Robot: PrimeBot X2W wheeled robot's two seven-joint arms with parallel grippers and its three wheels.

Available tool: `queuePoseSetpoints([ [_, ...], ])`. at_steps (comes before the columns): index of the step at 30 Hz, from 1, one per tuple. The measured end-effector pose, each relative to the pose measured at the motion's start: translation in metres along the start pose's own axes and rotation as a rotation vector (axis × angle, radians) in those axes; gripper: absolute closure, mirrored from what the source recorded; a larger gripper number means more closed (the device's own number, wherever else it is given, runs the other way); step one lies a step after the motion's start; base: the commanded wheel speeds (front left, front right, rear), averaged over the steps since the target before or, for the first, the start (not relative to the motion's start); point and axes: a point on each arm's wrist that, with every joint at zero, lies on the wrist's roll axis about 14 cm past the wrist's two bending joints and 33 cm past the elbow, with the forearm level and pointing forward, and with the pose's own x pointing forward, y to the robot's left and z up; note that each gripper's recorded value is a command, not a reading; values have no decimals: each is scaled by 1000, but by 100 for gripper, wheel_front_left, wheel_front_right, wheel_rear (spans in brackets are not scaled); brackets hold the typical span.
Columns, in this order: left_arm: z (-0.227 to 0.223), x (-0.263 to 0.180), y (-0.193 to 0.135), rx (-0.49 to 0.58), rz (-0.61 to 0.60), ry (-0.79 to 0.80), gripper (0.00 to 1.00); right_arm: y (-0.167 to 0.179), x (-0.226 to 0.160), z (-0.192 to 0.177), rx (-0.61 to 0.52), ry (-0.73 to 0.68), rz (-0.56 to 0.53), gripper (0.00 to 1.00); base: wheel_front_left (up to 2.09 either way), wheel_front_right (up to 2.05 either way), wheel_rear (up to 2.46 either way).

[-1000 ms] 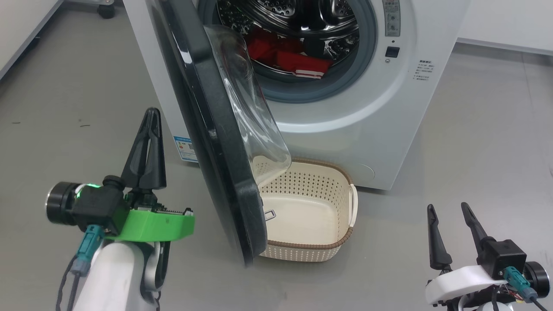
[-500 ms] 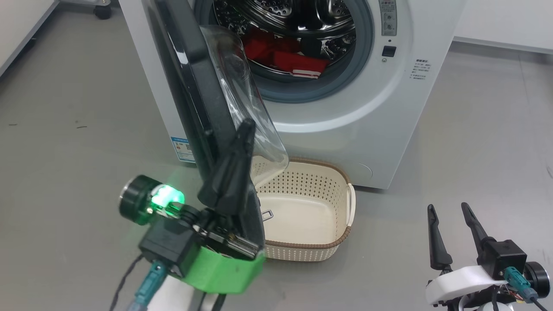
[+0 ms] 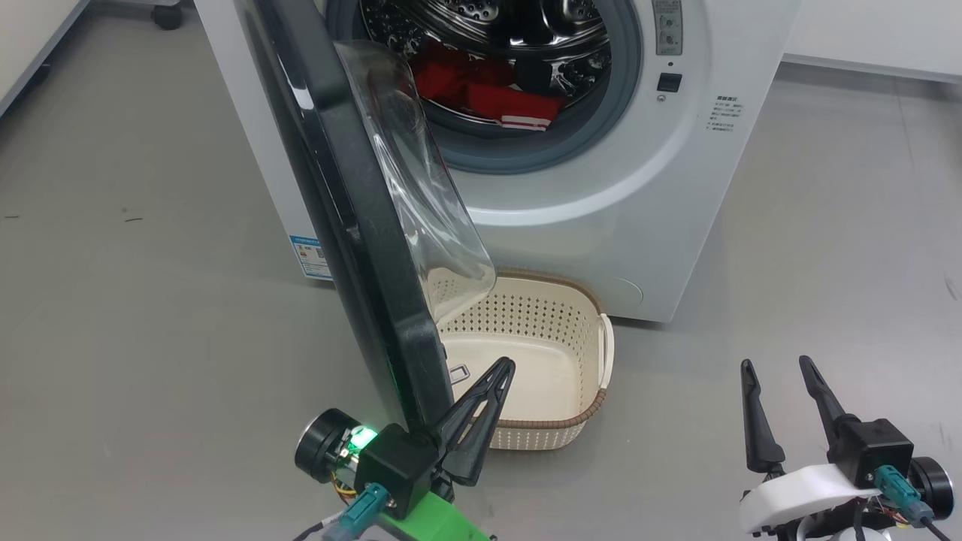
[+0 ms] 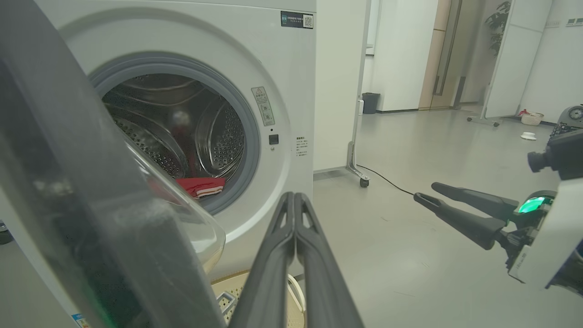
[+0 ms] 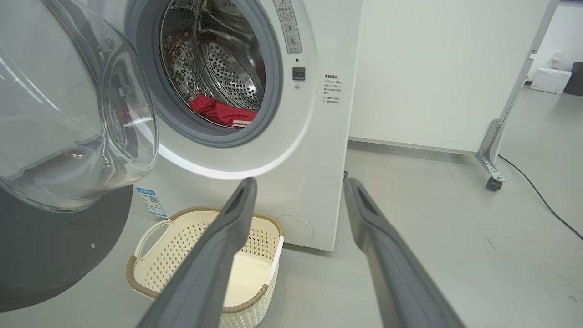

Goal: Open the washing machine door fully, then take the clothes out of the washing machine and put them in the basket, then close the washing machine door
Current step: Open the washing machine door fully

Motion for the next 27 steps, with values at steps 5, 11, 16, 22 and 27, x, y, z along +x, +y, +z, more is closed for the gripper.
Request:
queuePoseSetpoints([
  [5,-24,-5,5,-8,20,91,100,0,0,-2,-4,4,1,0,0,0,0],
  [11,-40,-8,22,4,89,150,100,-2,-1,-2,-1,7,-2,0,0,0,0],
  [16,-46,-10,34,9,135,173,100,-4,-1,-5,-7,14,-3,0,0,0,0],
  [22,-47,-12,42,13,162,176,100,-5,0,-7,-6,19,-7,0,0,0,0],
  [27,-47,-13,46,14,181,175,100,-8,3,-7,-12,20,-12,0,0,0,0],
])
